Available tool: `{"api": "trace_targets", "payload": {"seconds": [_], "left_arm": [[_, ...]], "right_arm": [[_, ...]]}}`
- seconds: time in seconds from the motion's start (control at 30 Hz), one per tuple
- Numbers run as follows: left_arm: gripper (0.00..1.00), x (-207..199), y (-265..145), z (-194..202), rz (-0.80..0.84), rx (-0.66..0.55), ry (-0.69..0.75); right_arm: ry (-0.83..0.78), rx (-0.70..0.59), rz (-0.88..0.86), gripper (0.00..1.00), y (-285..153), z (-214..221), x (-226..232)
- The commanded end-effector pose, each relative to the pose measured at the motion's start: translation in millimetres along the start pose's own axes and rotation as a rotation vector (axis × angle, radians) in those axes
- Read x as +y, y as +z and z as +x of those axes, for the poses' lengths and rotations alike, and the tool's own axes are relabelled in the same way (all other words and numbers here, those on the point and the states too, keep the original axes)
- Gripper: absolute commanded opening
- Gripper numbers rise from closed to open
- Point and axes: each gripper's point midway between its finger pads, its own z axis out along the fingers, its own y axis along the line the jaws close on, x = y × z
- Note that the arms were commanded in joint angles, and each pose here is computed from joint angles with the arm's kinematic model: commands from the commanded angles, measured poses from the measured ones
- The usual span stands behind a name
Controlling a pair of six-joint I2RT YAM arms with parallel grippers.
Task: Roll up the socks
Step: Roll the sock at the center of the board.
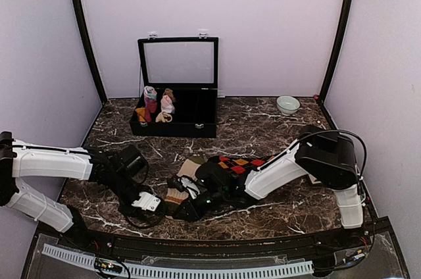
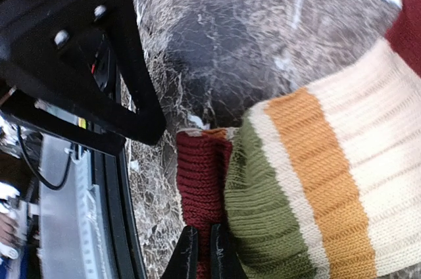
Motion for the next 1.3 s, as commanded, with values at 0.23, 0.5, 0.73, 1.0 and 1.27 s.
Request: {"api": "trace_targets", "payload": {"seconds": [0.23,0.5,0.73,1.0,1.27], "left_arm": [[0.40,41.1,14.7,-13.0,-0.076,0.040,0.095],[0.39,42.3,14.2,-32.3,-0.068,0.026,0.122],[0.33,35.5,19.8,-32.5,-0.039,0.031,0.114],[0.35,24.9,1.5,-47.9,-0.007,0.006,0.101],[0.42,22.7,-1.8,-36.2,-0.072,0.033,0.103]], "right_arm": [[0.575,0.193,0.065,0.03,-11.8,95.9,-73.5],[0.639,0.219,0.139,0.02,-15.5,105.5,-91.3],[0.662,0.235,0.209,0.02,-20.6,120.2,-104.0],[0.695,0.237,0.240,0.01,-25.1,132.6,-111.8],[0.716,0.235,0.235,0.01,-25.7,139.0,-113.8]]}}
